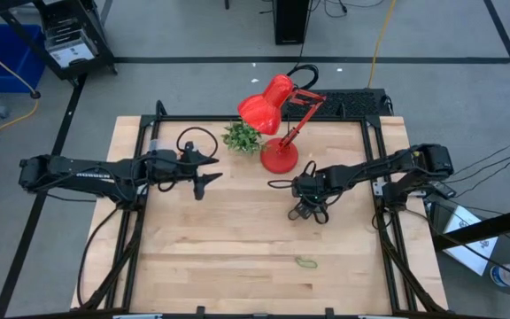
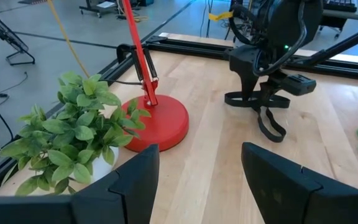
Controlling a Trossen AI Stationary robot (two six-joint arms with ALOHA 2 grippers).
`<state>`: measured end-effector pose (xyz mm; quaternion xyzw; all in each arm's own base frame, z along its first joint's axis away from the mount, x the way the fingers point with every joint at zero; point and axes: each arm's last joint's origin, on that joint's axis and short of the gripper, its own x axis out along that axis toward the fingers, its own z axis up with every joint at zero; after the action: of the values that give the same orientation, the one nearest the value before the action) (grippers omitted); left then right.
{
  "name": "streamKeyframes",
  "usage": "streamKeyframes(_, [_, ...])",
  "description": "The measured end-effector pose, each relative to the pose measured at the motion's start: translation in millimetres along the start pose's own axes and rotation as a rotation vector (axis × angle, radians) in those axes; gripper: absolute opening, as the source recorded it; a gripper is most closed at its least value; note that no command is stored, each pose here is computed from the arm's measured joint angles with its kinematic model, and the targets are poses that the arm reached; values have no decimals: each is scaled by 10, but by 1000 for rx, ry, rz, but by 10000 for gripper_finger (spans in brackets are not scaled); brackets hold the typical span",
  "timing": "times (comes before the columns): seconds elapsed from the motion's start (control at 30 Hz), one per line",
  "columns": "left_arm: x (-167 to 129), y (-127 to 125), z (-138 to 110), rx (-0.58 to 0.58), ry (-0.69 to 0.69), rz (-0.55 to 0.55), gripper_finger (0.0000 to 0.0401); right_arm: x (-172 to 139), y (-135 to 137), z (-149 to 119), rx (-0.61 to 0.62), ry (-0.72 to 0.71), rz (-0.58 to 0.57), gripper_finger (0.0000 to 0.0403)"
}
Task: Pick and place rubber bands into bin
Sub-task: Put the black rubber band into the transparent bin
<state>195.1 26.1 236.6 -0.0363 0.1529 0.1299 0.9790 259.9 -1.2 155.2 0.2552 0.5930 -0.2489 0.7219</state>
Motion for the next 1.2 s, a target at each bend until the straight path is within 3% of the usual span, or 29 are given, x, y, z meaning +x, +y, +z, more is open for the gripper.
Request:
streamKeyframes(0.17, [0, 0, 0, 0, 0, 0, 232, 0, -8, 7, -8, -16, -19, 100])
streamKeyframes(0.4, [0, 0, 0, 0, 0, 0, 236, -1, -9, 8, -91, -14, -17, 13])
streamKeyframes(0.77, [0, 0, 0, -1, 0, 1, 236, -103, 6, 47, -162, -100, 12, 3])
streamKeyframes(0.97, [0, 0, 1, -4, -1, 1, 235, -479, -4, 69, -201, -279, 128, 2])
streamKeyframes(1.2, [0, 1, 1, -36, -1, 2, 233, -1099, -86, 69, -257, -659, 233, 1])
